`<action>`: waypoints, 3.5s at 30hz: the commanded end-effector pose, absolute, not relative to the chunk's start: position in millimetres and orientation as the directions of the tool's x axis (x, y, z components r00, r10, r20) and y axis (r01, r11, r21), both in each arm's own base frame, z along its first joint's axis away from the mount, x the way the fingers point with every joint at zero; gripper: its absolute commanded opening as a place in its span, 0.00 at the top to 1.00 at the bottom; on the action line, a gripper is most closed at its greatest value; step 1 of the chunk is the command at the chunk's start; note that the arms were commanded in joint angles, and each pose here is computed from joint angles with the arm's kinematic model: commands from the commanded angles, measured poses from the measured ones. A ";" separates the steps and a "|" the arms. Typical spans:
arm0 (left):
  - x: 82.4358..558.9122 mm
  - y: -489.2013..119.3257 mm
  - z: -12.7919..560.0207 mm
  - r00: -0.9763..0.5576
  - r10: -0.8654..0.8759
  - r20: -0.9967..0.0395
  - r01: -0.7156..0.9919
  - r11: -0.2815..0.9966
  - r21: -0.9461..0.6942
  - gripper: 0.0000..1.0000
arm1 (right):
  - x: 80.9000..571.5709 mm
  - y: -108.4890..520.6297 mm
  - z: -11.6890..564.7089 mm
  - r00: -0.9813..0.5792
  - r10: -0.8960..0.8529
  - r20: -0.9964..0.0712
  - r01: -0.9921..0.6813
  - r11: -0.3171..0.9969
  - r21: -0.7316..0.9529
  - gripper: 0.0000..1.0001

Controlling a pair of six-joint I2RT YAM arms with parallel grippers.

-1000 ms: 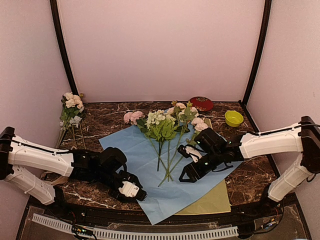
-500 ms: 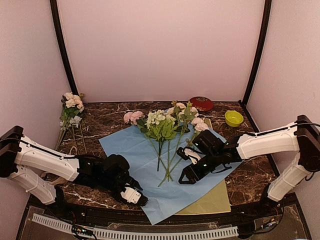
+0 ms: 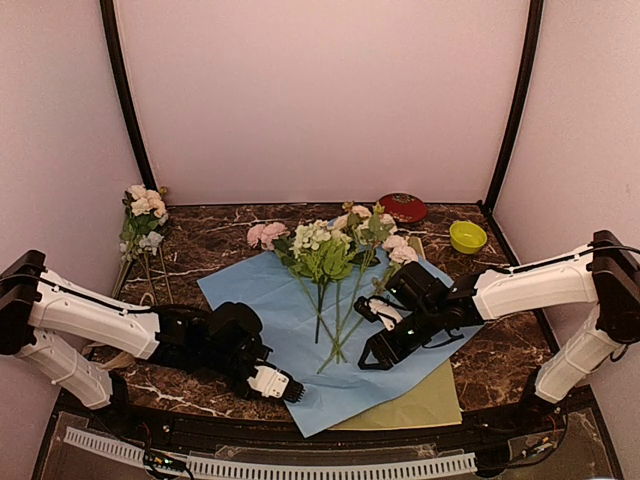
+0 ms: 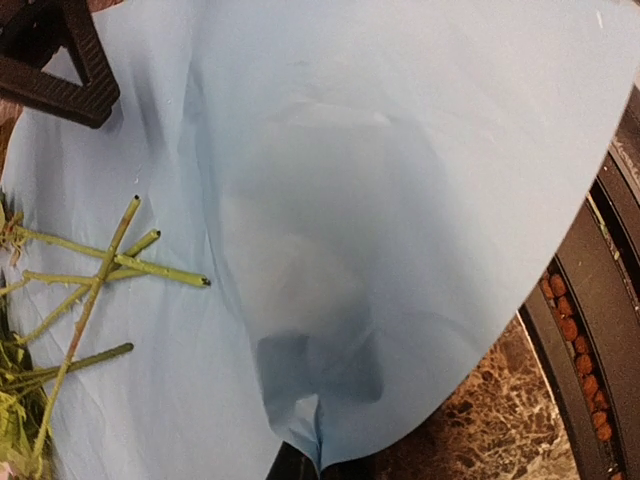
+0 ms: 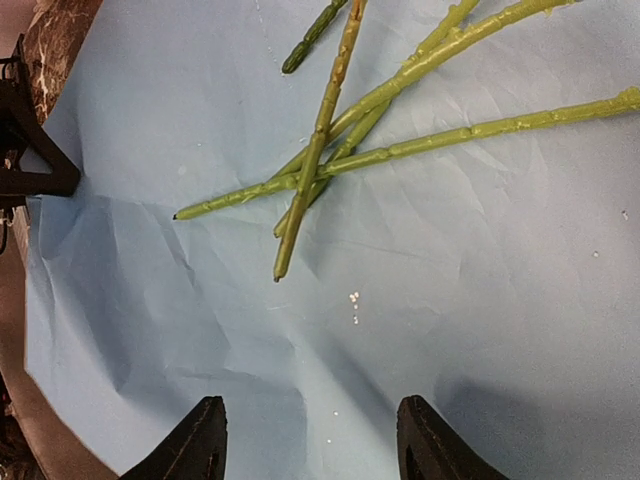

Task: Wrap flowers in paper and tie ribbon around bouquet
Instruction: Pick up the bottom corner of the flattened wrapping paper from the center of the board, then fold the bottom corner of the flattened wrapping paper at the center of the board.

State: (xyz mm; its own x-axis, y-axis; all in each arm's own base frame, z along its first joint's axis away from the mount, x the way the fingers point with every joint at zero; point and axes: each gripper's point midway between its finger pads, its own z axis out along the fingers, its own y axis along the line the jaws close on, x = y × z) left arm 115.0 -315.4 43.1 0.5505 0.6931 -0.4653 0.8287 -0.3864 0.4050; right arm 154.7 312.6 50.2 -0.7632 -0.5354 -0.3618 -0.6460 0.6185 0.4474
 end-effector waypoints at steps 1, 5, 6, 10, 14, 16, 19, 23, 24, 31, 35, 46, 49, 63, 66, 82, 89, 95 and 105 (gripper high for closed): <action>106.1 -320.8 47.6 0.488 0.709 -0.509 0.872 -0.373 0.316 1.00 | 150.8 316.9 56.5 -0.749 -0.541 -0.382 -0.662 0.590 0.462 0.42; 104.3 -325.1 46.3 0.438 0.726 -0.530 0.899 -0.347 0.267 1.00 | 149.2 317.4 59.7 -0.746 -0.547 -0.381 -0.665 0.580 0.470 0.41; 104.1 -326.5 47.2 0.426 0.727 -0.539 0.905 -0.339 0.258 1.00 | 149.0 318.2 62.4 -0.744 -0.546 -0.386 -0.667 0.575 0.473 0.42; 108.2 -328.8 57.2 0.349 0.720 -0.600 0.937 -0.282 0.207 1.00 | 145.7 321.0 76.6 -0.736 -0.537 -0.414 -0.676 0.537 0.505 0.41; 108.9 -329.3 68.7 0.290 0.685 -0.668 0.955 -0.250 0.158 1.00 | 143.0 324.0 99.5 -0.703 -0.523 -0.482 -0.709 0.466 0.529 0.41; 109.2 -331.1 72.7 0.255 0.666 -0.701 0.964 -0.234 0.129 1.00 | 142.3 326.1 109.2 -0.686 -0.514 -0.515 -0.727 0.438 0.529 0.41; 110.9 -332.6 73.2 0.210 0.654 -0.726 0.973 -0.212 0.091 1.00 | 138.1 332.0 120.5 -0.666 -0.513 -0.541 -0.744 0.415 0.523 0.41; 117.7 -330.6 71.8 0.174 0.656 -0.734 0.981 -0.182 0.070 1.00 | 119.8 338.1 138.0 -0.567 -0.539 -0.623 -0.823 0.336 0.458 0.41; 120.9 -330.1 73.7 0.167 0.651 -0.740 0.982 -0.173 0.069 1.00 | 116.7 337.0 139.0 -0.550 -0.545 -0.633 -0.835 0.328 0.442 0.41; 131.2 -329.2 80.9 0.147 0.637 -0.757 0.987 -0.149 0.066 1.00 | 111.0 322.1 129.9 -0.522 -0.557 -0.646 -0.852 0.371 0.368 0.31; 133.8 -328.4 80.0 0.146 0.640 -0.755 0.987 -0.145 0.068 1.00 | 115.3 317.1 118.7 -0.519 -0.557 -0.648 -0.850 0.416 0.323 0.18; 138.8 -326.6 80.2 0.145 0.643 -0.752 0.988 -0.135 0.075 1.00 | 114.9 322.0 99.2 -0.438 -0.556 -0.706 -0.882 0.418 0.218 0.04; 140.1 -326.7 80.2 0.140 0.644 -0.752 0.989 -0.131 0.072 1.00 | 120.9 326.3 93.1 -0.445 -0.557 -0.701 -0.875 0.438 0.207 0.12; 143.0 -323.0 76.2 0.116 0.659 -0.743 0.992 -0.109 0.058 0.78 | 135.7 316.1 95.6 -0.491 -0.521 -0.698 -0.831 0.520 0.196 1.00; 141.8 -317.5 67.2 0.118 0.689 -0.715 0.992 -0.116 0.052 0.65 | 137.2 315.7 96.3 -0.535 -0.514 -0.671 -0.815 0.523 0.249 1.00; 150.1 -307.2 41.7 0.020 0.804 -0.595 0.999 -0.041 -0.021 0.65 | 156.5 299.2 84.7 -0.697 -0.504 -0.510 -0.710 0.585 0.392 1.00; 150.3 -284.4 11.9 -0.009 0.897 -0.442 0.999 -0.010 -0.041 0.83 | 160.2 293.0 81.6 -0.738 -0.494 -0.460 -0.673 0.594 0.442 1.00; 147.4 -272.9 12.0 -0.025 0.919 -0.393 0.999 0.005 -0.052 0.93 | 159.9 291.4 65.7 -0.763 -0.508 -0.399 -0.646 0.608 0.461 1.00; 147.0 -308.2 90.3 -0.046 0.726 -0.686 0.999 0.046 -0.018 0.44 | 166.5 298.8 72.4 -0.756 -0.509 -0.412 -0.655 0.595 0.466 1.00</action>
State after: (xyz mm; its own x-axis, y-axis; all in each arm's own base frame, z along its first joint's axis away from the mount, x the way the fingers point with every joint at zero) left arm 150.7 -283.6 37.6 -0.0412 0.8654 -0.4993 0.9991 0.0372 -0.0180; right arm 158.2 288.6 57.2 -0.7717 -0.5149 -0.3734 -0.6360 0.6215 0.4574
